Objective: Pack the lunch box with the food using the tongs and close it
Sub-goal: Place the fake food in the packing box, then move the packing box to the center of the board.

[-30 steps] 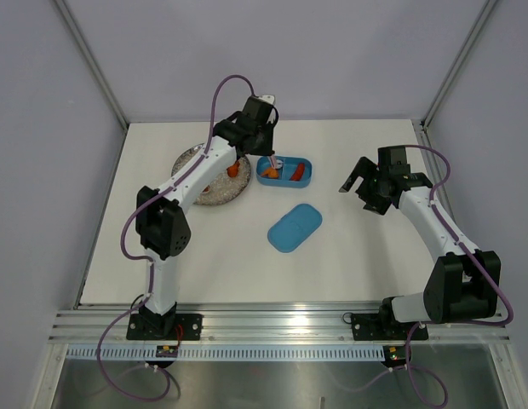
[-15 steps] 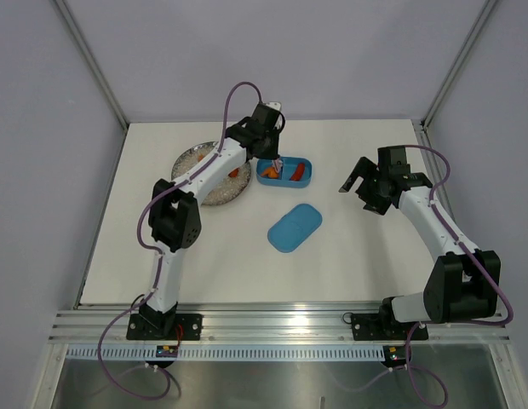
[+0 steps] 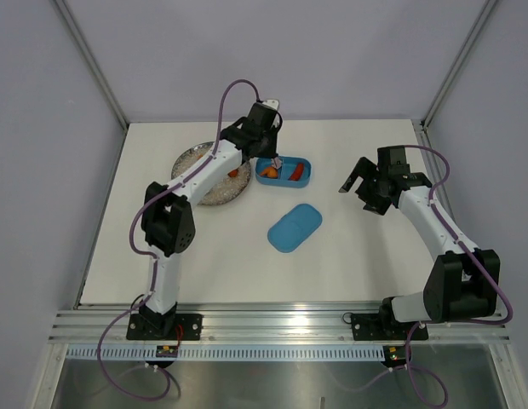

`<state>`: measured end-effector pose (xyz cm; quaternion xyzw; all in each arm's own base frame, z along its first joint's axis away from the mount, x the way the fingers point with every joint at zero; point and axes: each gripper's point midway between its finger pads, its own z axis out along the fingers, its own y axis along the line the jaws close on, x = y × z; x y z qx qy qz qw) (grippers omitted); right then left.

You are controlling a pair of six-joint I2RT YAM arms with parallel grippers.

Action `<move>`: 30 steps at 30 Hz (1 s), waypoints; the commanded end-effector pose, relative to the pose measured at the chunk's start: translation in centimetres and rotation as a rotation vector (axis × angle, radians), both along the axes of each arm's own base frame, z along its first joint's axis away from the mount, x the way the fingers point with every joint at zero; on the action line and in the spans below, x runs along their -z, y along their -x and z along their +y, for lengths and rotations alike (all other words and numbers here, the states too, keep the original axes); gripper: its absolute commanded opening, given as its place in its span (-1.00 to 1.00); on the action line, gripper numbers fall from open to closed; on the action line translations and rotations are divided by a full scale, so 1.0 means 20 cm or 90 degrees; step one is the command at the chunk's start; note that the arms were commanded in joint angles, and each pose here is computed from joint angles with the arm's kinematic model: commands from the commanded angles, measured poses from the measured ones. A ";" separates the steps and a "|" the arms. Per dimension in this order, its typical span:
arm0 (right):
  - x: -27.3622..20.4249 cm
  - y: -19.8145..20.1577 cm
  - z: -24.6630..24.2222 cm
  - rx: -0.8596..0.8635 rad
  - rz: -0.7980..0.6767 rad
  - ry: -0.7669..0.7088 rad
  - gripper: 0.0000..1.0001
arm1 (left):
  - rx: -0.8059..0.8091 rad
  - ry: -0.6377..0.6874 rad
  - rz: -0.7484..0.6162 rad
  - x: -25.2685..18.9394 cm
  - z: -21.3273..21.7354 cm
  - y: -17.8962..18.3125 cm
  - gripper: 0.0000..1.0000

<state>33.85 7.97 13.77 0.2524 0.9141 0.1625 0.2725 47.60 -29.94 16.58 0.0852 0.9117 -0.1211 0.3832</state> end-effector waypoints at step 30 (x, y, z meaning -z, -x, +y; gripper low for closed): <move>0.00 -0.05 0.02 -0.005 -0.011 -0.010 0.96 | 0.005 0.014 -0.041 -0.09 0.05 -0.08 -1.00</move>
